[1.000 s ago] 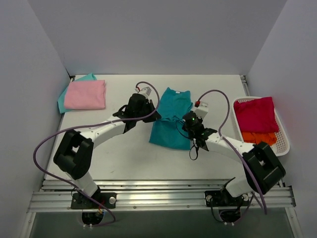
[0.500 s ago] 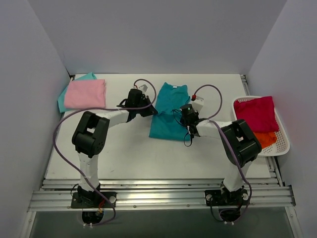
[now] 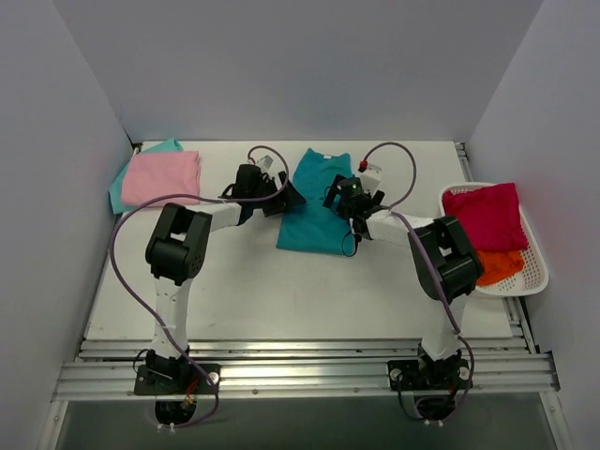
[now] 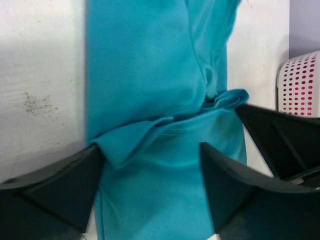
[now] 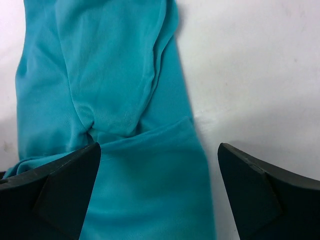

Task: Fold and stack the t-shirts
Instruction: Fold the tshirt

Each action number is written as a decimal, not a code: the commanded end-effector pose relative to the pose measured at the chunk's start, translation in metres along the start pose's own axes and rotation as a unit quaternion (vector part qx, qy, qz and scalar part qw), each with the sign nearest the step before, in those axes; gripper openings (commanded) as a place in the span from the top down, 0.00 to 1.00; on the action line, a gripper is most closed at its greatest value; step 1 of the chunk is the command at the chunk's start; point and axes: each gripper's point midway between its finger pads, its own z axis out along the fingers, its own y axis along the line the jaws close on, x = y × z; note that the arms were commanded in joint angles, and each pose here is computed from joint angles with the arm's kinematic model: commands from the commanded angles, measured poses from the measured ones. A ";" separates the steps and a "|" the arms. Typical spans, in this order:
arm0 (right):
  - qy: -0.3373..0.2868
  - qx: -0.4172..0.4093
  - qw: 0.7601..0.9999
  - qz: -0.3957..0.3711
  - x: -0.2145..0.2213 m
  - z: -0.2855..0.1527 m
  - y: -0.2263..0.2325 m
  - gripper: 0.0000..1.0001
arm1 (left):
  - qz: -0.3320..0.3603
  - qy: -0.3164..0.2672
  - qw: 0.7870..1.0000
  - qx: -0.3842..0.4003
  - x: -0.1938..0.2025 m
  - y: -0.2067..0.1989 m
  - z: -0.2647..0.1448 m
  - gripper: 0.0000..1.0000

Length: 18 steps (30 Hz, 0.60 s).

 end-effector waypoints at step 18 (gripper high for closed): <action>-0.093 -0.037 0.994 0.049 -0.027 -0.143 -0.012 0.00 | 0.027 -0.154 0.988 0.007 -0.071 -0.004 -0.134 0.06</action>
